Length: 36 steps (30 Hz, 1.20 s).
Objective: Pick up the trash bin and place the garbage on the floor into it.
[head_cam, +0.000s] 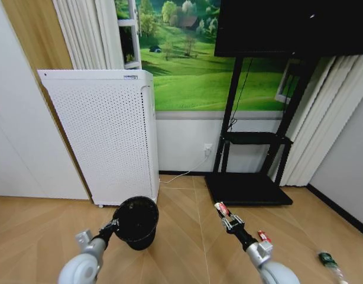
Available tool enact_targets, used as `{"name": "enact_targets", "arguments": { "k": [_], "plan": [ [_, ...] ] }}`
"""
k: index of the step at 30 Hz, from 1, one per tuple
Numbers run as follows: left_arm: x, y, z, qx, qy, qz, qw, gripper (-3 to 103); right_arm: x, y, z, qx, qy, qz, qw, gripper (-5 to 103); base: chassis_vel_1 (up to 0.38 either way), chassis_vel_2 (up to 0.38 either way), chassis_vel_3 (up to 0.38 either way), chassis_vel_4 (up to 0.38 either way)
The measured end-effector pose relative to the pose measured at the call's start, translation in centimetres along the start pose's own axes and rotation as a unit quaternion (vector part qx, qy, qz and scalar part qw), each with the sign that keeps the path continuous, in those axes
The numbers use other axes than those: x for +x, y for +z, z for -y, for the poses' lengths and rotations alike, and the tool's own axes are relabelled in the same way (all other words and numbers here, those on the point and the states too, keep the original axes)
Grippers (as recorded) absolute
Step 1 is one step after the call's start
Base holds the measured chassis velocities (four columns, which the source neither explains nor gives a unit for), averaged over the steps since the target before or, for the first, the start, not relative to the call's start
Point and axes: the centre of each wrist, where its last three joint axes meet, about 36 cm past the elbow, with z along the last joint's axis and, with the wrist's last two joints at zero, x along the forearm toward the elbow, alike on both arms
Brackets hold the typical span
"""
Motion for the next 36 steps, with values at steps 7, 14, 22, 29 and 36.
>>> {"name": "enact_targets", "arguments": {
  "k": [7,14,22,29,36],
  "plan": [
    [-9.0,1.1,5.6,-0.040,0.103,-0.059,0.9921,6,1.5,-0.6,-0.5,0.020,-0.030,0.018,0.999,28,0.000,0.000,0.000,0.000],
    [-11.9,4.9,11.4,-0.087,0.173,-0.103,0.9756,6,3.2,0.2,-3.4,0.040,-0.067,0.018,0.997,28,0.000,0.000,0.000,0.000],
    [-11.7,8.0,15.6,-0.111,0.276,-0.127,0.9464,6,3.4,1.1,-5.3,0.061,-0.101,0.016,0.993,28,0.000,0.000,0.000,0.000],
    [-9.6,8.3,14.9,-0.098,0.310,-0.129,0.9368,6,2.9,2.5,-6.0,0.071,-0.110,0.009,0.991,25,0.000,0.000,0.000,0.000],
    [-8.3,7.7,13.6,-0.090,0.310,-0.115,0.9395,6,2.5,3.0,-6.8,0.065,-0.106,0.008,0.992,44,0.000,0.000,0.000,0.000]
  ]
}}
